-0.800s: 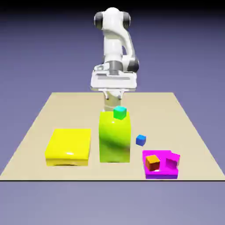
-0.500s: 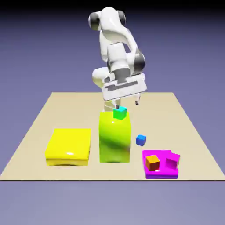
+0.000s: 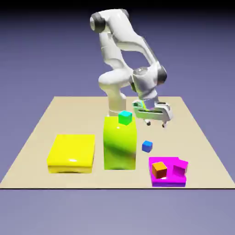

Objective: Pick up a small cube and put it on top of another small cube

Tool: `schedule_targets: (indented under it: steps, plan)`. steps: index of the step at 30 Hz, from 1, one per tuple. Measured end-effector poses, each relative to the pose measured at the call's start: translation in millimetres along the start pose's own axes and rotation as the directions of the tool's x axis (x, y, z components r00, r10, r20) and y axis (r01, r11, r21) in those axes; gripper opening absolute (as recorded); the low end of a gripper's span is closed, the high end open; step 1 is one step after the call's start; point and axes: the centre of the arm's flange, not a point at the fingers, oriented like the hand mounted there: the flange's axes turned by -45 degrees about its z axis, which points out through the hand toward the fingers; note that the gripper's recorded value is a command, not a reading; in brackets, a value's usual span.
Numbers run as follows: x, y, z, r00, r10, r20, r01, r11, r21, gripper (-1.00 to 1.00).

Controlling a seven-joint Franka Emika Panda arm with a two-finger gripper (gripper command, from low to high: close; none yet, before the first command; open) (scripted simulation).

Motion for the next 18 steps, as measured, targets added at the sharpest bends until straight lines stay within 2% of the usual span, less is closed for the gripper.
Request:
schedule_targets:
  steps: [2, 8, 12, 18]
  plan:
    - [-9.8, 9.2, 21.4, 1.000, 0.017, -0.022, -0.019, 0.998, -0.059, 0.00]
    - [-28.3, 45.9, 72.0, 0.984, -0.107, -0.142, 0.083, 0.983, -0.163, 0.00]
    - [-38.8, 65.5, 89.8, 0.961, -0.218, -0.167, 0.187, 0.965, -0.184, 0.00]
    - [-33.9, 61.7, 107.5, 0.964, -0.220, -0.153, 0.193, 0.966, -0.175, 0.00]
